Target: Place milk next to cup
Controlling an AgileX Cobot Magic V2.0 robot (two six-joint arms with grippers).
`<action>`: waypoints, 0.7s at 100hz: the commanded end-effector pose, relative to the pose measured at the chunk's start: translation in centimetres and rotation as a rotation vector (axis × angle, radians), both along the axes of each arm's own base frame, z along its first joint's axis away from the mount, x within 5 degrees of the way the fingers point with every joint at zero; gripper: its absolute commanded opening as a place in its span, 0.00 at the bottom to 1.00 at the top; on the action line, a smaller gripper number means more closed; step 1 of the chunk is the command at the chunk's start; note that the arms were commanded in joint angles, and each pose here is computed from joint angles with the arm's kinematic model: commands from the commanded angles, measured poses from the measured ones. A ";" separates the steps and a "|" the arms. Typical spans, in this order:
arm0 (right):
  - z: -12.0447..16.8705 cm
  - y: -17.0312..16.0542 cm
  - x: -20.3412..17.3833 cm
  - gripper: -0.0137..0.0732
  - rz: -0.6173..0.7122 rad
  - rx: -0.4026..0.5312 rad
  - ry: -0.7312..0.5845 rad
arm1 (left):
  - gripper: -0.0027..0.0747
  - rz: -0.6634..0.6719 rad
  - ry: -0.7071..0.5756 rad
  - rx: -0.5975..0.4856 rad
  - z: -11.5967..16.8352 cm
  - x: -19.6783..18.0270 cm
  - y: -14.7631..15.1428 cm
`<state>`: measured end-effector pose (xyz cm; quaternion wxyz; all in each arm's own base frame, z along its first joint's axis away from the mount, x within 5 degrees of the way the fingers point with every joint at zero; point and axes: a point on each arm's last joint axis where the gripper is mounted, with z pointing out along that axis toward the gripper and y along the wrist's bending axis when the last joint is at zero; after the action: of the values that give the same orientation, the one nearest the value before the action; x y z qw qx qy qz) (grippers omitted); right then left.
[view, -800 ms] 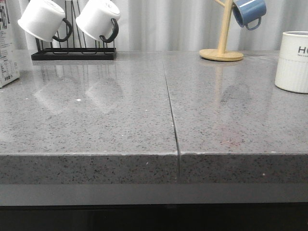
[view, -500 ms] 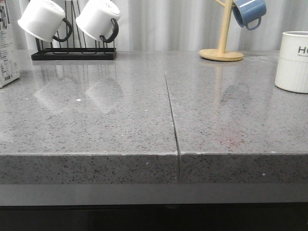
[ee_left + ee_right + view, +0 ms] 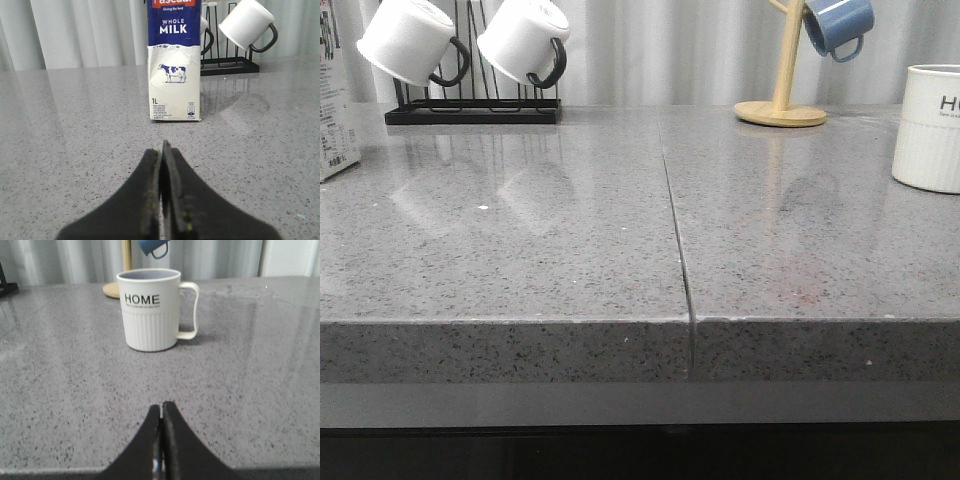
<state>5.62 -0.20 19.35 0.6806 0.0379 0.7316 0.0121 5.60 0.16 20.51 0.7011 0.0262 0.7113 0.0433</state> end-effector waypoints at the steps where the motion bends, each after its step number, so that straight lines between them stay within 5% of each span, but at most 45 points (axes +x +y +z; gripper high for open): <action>1: 2.9 0.0 -0.5 0.09 -0.006 -0.008 -0.110 | 0.01 -0.004 -0.066 -0.010 -0.6 -0.1 0.0; 31: 7.7 -0.1 -0.2 0.09 -0.009 -0.005 -0.030 | 0.01 -0.004 -0.066 -0.010 -0.6 -0.1 0.0; 57: 8.4 -0.1 2.1 0.10 -0.008 -0.004 0.030 | 0.01 -0.004 -0.066 -0.010 -0.6 -0.1 0.0; 70: 8.4 -0.2 3.4 0.26 -0.006 -0.004 0.034 | 0.01 -0.004 -0.066 -0.010 -0.6 -0.1 0.0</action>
<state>7.99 -0.29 25.79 0.6256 0.0421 0.7789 0.0112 5.60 0.16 20.51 0.7011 0.0262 0.7113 0.0433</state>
